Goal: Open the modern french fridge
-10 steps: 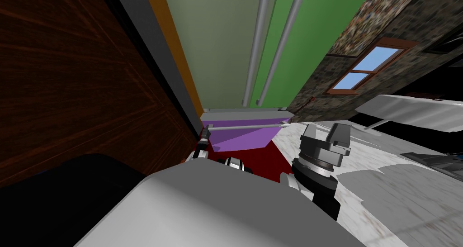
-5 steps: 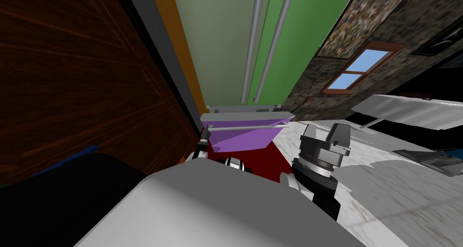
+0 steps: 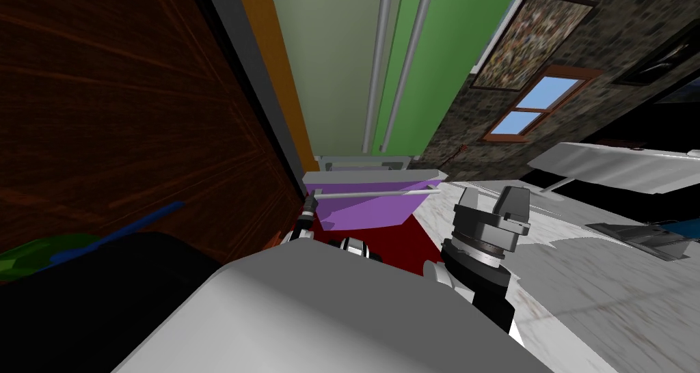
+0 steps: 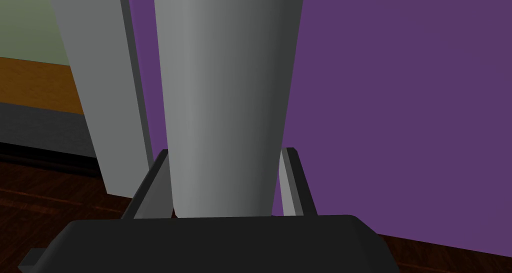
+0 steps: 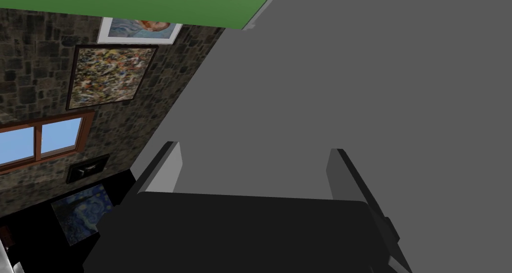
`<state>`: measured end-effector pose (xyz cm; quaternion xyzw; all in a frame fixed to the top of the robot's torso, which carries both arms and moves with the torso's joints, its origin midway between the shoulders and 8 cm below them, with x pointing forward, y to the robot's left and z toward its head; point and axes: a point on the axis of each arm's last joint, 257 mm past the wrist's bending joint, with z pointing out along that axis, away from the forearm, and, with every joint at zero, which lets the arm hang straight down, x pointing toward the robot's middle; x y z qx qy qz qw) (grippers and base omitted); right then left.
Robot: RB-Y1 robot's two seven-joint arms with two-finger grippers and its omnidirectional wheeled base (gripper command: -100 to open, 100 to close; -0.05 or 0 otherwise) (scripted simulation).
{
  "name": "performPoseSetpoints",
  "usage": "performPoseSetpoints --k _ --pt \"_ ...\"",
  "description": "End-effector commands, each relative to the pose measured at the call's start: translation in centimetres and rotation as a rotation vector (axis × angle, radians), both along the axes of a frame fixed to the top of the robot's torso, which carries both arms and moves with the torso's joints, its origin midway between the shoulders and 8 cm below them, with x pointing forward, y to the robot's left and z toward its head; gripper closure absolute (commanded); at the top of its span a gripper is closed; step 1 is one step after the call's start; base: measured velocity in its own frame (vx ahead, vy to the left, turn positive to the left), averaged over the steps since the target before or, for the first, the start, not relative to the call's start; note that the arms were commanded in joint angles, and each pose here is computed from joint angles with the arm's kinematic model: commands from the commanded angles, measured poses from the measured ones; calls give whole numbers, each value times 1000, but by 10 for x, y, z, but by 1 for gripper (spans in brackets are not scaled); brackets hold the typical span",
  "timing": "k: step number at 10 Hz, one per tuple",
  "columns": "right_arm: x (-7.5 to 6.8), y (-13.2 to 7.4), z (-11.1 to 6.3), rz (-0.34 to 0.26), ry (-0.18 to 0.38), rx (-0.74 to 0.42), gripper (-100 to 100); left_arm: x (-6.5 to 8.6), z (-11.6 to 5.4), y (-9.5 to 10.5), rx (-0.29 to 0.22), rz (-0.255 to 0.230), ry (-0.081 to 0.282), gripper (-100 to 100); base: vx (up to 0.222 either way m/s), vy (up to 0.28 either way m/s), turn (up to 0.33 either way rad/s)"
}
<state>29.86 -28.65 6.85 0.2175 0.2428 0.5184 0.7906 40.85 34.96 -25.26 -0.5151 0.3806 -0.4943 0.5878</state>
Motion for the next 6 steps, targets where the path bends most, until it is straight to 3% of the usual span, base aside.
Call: performPoseSetpoints --k 1,2,3,6 --pt "0 0 0 0 0 0 0 -4 0 -3 0 -5 -1 100 -173 -61 9" --pt "0 0 0 0 0 0 0 -6 1 -4 1 -7 -2 100 -185 -48 7" --pt "0 0 0 0 0 0 0 1 12 1 2 -4 -5 -100 -113 -31 -6" --pt "0 0 0 0 0 0 0 9 28 5 2 -2 -5 -100 -11 -7 -2"
